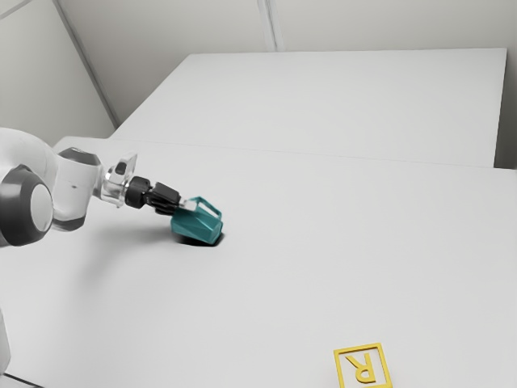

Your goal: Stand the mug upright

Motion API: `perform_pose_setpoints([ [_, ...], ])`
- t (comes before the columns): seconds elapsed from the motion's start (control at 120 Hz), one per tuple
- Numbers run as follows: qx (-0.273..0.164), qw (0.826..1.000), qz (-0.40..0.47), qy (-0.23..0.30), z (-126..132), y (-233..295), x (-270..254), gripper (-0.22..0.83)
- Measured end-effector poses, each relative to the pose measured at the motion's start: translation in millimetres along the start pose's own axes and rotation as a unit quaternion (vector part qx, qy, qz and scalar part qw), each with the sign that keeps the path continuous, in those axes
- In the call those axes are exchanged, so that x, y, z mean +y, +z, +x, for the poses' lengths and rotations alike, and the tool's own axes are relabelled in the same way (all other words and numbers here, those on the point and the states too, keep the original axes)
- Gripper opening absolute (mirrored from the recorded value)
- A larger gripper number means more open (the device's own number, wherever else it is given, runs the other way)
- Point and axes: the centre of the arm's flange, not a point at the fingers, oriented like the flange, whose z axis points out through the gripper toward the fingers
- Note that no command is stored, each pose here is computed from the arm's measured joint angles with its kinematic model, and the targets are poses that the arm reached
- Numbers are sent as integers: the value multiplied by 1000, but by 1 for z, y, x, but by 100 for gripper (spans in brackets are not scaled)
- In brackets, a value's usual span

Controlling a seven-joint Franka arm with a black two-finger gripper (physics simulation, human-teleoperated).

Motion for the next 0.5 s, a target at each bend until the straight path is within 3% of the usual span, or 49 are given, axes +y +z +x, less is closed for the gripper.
perform_pose_setpoints([
  [0.2,0,1000,-1,12,2,2,2,-9],
  [0.5,2,998,9,59,21,-5,43,-16],
])
